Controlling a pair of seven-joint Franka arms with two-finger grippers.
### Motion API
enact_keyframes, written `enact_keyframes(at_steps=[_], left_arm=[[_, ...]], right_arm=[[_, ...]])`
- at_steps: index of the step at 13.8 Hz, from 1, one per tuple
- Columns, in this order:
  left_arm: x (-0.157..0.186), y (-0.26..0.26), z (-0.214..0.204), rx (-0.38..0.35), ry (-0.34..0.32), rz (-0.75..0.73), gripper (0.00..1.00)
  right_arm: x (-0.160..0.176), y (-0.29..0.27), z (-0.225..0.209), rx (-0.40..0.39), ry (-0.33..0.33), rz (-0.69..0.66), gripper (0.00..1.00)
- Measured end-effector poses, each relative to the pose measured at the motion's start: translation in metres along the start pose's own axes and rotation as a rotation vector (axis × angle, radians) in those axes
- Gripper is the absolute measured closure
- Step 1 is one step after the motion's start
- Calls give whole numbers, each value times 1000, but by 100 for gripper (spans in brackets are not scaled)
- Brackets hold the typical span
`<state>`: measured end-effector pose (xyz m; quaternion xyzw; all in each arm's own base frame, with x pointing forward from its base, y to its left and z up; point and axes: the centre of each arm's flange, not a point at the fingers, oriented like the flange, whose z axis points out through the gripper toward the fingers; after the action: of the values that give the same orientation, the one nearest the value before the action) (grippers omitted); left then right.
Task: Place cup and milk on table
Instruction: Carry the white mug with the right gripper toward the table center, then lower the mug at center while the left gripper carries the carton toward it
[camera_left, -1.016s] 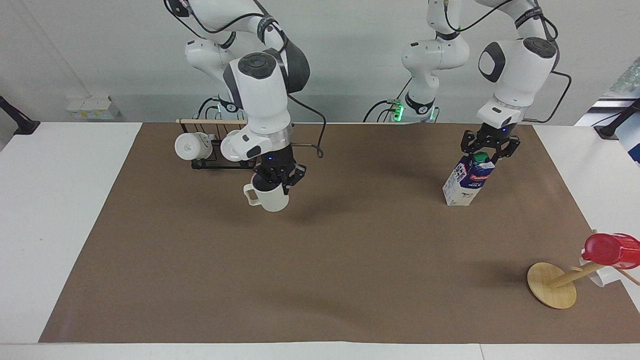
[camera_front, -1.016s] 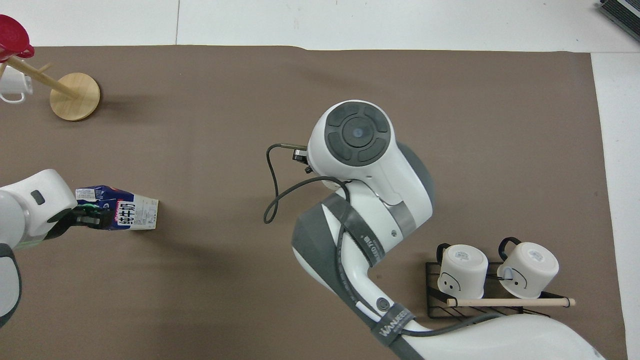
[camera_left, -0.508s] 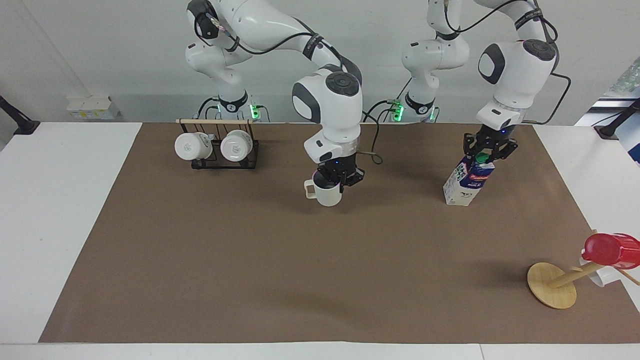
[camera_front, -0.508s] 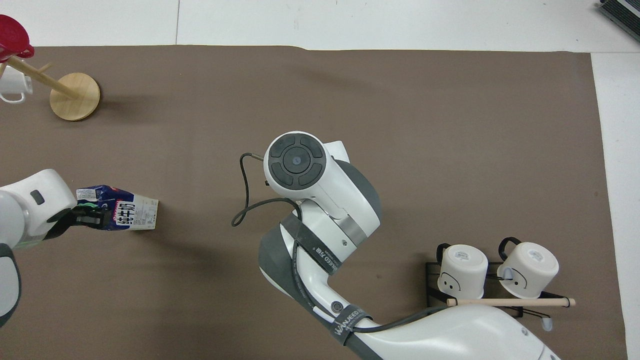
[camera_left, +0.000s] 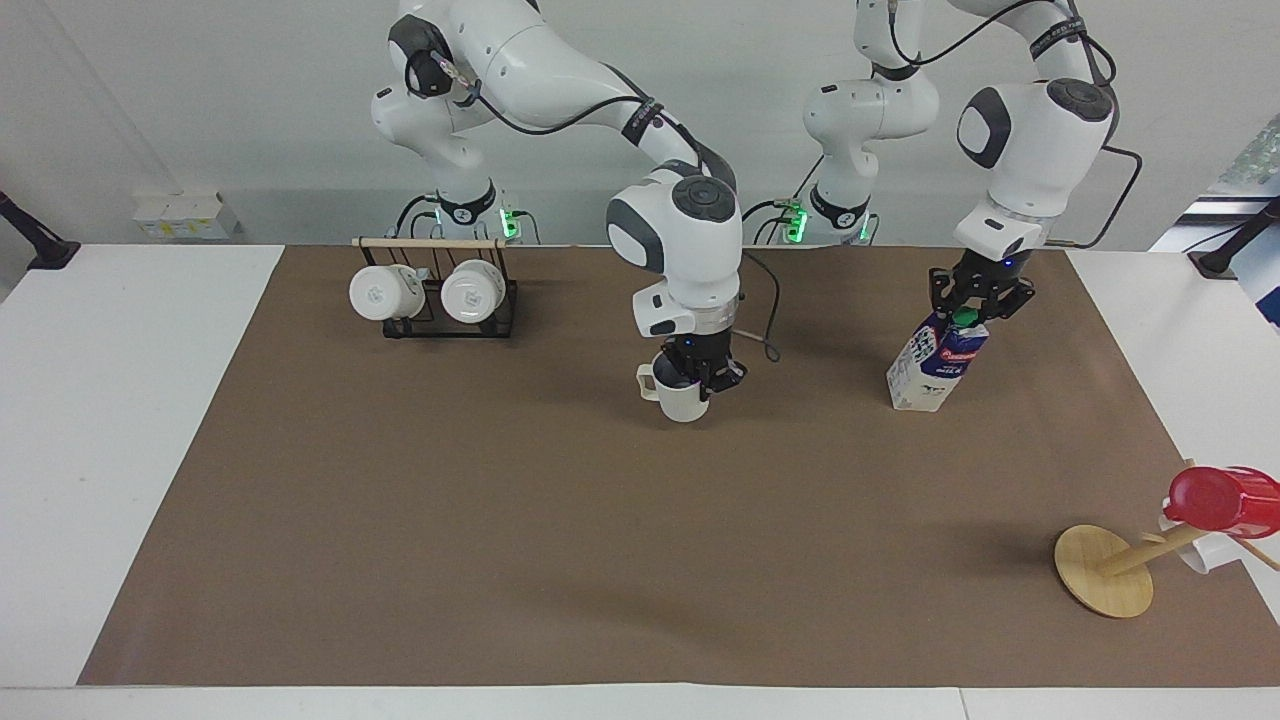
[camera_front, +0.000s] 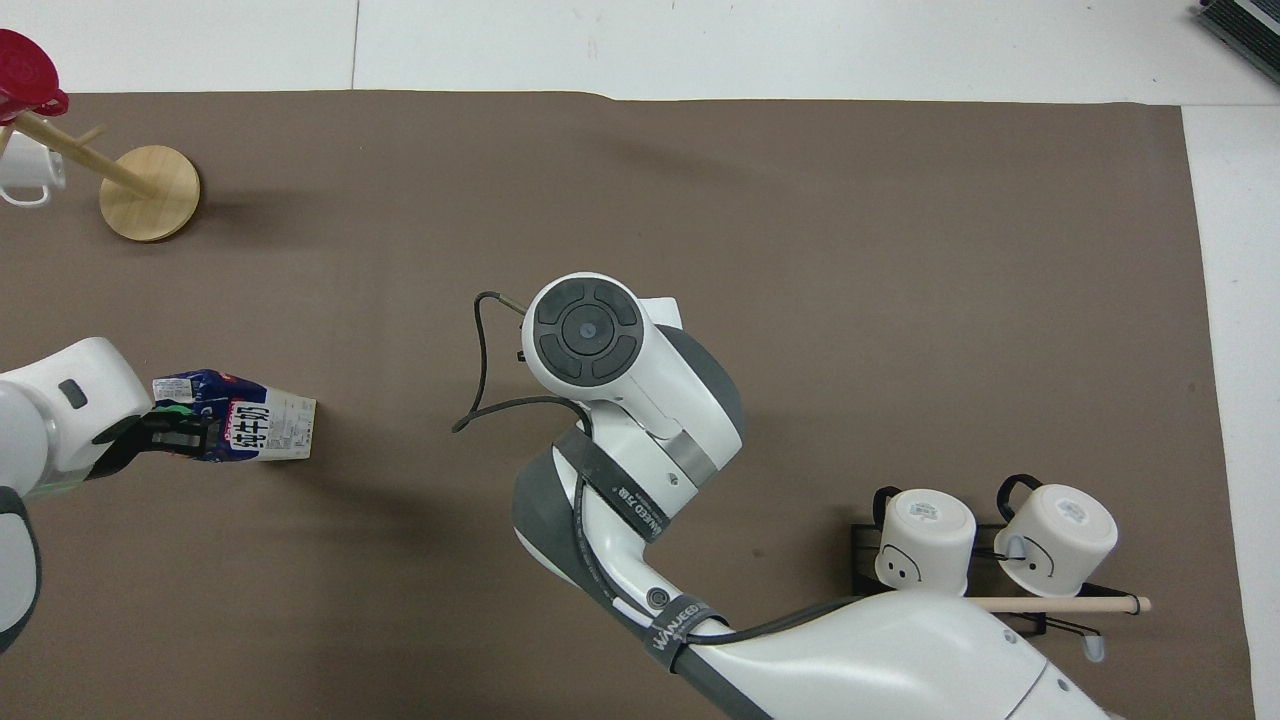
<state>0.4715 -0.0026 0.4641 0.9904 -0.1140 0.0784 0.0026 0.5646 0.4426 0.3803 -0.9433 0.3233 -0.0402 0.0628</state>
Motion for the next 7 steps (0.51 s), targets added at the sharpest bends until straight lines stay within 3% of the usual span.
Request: enact_keyframes(at_steps=[2, 3, 7], left_arm=[[0, -4, -3, 0, 1, -9, 58], [1, -5, -5, 0, 0, -15, 58], [8, -6, -21, 0, 4, -76, 58]], right_arm=[[2, 0, 8, 4, -5, 13, 96], [3, 0, 10, 6, -5, 16, 89], [7, 0, 9, 13, -3, 22, 46]])
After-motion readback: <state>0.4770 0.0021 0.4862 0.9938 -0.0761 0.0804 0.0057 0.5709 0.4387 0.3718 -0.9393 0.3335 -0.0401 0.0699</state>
